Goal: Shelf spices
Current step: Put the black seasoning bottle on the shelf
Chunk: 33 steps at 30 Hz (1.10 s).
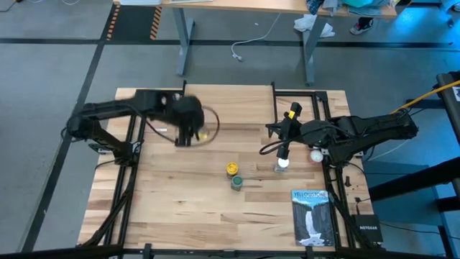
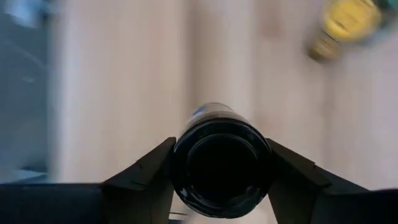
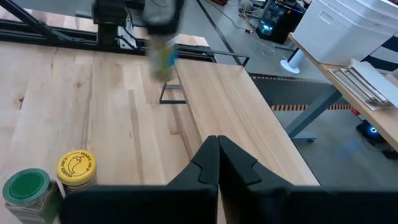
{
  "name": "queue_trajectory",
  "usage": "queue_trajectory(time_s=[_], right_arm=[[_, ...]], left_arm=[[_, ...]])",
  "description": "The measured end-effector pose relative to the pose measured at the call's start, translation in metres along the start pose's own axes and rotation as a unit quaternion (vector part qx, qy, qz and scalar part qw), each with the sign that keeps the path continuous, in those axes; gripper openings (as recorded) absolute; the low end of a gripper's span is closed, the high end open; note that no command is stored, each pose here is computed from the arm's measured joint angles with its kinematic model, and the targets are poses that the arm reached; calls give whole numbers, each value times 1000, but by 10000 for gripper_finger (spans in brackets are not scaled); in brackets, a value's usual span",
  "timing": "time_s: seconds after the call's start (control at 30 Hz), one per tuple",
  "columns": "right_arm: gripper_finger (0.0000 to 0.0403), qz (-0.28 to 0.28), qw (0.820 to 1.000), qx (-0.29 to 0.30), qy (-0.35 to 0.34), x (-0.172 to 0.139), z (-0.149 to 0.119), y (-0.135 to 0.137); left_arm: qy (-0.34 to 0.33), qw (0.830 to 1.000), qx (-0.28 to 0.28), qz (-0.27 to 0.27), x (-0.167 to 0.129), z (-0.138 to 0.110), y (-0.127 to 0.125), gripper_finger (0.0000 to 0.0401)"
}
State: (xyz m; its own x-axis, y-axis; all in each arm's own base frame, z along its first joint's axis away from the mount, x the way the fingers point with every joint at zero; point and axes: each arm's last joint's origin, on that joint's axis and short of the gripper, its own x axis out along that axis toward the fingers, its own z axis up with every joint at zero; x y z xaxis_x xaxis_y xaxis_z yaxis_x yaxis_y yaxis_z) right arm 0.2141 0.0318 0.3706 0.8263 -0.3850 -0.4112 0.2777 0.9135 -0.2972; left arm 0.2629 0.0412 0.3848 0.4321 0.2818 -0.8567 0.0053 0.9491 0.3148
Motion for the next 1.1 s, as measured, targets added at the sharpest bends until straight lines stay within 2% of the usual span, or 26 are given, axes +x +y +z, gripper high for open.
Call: queue_trajectory(time_s=[0.1,0.2,0.43,0.63,0.77,1.1], right_arm=[[1,0,1000,0,0,0,0,0],[1,0,1000,0,0,0,0,0],[1,10,1000,1,-2,0,0,1],[1,13,1000,1,-3,0,0,1],[1,13,1000,1,-3,0,0,1],[1,13,1000,-1,-2,0,0,1]], left_arm=[[-30,998,-23,46,-19,2,27,189],[-44,995,-48,80,-26,-1,53,189],[-8,982,-130,134,-6,-22,112,189],[30,975,-192,112,25,-38,149,189],[34,972,-211,93,39,-40,168,189],[107,965,-232,52,57,-39,187,188]])
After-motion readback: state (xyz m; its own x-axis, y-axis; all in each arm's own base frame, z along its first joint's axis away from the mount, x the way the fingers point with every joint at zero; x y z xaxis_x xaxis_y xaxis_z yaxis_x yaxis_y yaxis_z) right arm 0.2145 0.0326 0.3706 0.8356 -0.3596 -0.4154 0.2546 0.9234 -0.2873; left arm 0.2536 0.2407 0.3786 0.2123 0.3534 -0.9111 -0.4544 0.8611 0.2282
